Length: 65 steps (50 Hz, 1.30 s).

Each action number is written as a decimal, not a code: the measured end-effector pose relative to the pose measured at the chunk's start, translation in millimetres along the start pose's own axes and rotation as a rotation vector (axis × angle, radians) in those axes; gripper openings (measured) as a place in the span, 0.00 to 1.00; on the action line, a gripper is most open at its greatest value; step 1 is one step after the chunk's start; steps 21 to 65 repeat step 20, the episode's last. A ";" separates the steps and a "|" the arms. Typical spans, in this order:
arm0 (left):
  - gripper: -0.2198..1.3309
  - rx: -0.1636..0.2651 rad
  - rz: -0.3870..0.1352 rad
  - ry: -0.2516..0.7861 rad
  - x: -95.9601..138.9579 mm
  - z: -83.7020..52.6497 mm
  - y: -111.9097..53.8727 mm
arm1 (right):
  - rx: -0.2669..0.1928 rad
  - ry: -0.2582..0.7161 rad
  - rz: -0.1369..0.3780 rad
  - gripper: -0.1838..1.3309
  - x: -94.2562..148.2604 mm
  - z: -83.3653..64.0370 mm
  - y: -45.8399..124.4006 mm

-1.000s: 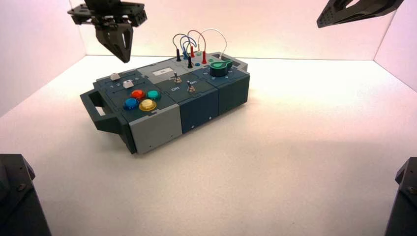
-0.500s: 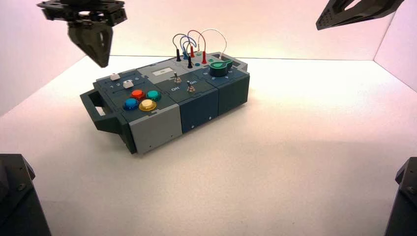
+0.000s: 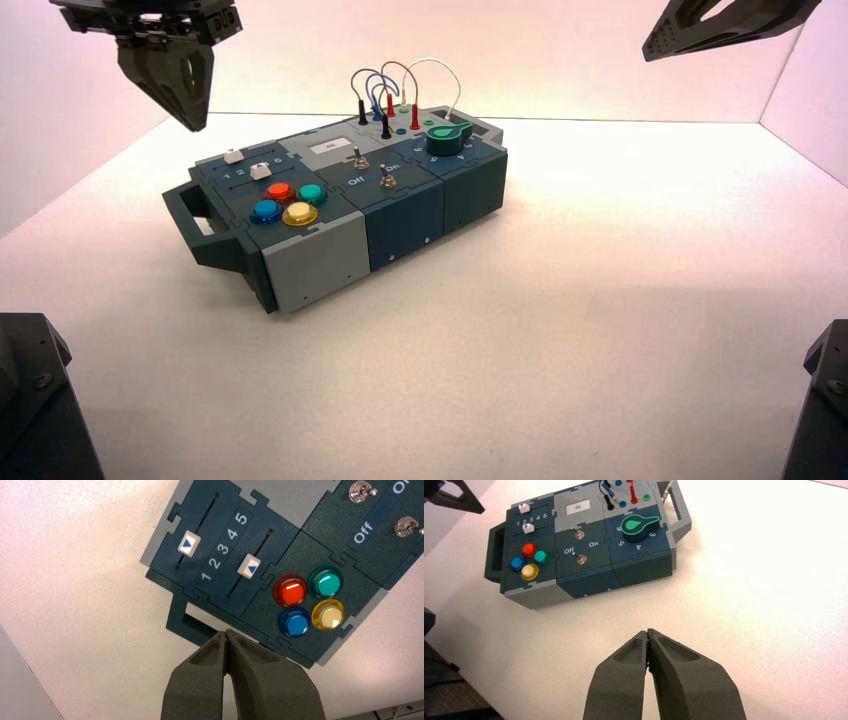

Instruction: Move the top slider to position 2.

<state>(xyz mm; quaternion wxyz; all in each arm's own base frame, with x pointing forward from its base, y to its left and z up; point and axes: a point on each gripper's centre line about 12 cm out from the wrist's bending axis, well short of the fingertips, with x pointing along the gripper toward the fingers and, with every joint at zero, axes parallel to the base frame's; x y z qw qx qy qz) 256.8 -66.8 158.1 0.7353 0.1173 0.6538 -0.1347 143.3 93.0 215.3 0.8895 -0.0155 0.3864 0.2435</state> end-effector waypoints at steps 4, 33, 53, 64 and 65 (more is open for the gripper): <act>0.03 -0.001 0.002 -0.012 -1.9 -2.1 0.1 | 0.000 0.000 0.000 0.03 -0.3 -0.1 0.0; 0.03 -0.003 0.004 -0.030 -3.4 -2.8 0.1 | 0.000 0.014 -0.001 0.03 2.5 -0.9 -0.1; 0.03 -0.003 0.004 -0.030 -3.4 -2.8 0.1 | 0.000 0.014 -0.001 0.03 2.5 -0.9 -0.1; 0.03 -0.003 0.004 -0.030 -3.4 -2.8 0.1 | 0.000 0.014 -0.001 0.03 2.5 -0.9 -0.1; 0.03 -0.003 0.004 -0.030 -3.4 -2.8 0.1 | 0.000 0.014 -0.001 0.03 2.5 -0.9 -0.1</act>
